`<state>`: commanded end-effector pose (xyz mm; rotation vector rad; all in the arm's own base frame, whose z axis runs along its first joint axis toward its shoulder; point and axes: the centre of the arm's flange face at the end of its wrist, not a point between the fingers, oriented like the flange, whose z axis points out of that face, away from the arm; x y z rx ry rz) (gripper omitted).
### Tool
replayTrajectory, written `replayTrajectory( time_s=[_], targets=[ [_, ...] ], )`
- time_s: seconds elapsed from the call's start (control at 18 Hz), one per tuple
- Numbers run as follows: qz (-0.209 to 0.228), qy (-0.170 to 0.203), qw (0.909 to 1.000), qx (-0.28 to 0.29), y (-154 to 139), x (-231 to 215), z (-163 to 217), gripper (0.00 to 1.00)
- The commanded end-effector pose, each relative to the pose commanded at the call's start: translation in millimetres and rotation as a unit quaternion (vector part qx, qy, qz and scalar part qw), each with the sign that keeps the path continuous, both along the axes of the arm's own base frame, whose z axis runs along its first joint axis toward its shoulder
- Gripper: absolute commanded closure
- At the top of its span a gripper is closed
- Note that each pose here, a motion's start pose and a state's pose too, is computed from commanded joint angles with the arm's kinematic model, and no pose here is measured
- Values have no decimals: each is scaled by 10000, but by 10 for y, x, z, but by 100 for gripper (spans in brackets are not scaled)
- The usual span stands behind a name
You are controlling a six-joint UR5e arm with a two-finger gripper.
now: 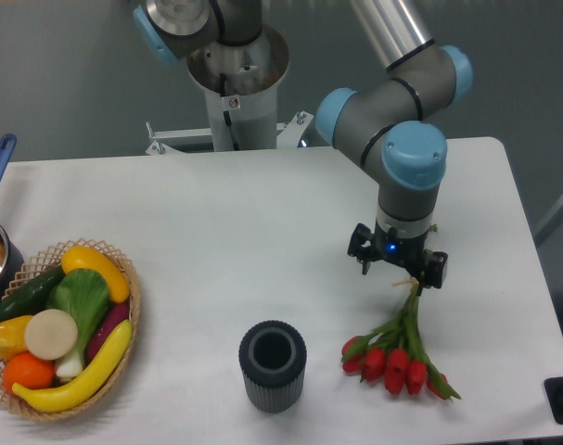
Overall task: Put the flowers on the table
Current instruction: 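Lower the red tulips onto the table and open the gripper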
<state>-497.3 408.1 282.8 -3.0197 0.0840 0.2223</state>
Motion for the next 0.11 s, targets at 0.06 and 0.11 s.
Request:
replayTrajectory(
  time_s=[0.06, 0.11],
  targets=[
    [8, 0, 10000, 0, -8, -6, 0, 0],
    [32, 9, 10000, -2, -24, -21, 2, 0]
  ],
)
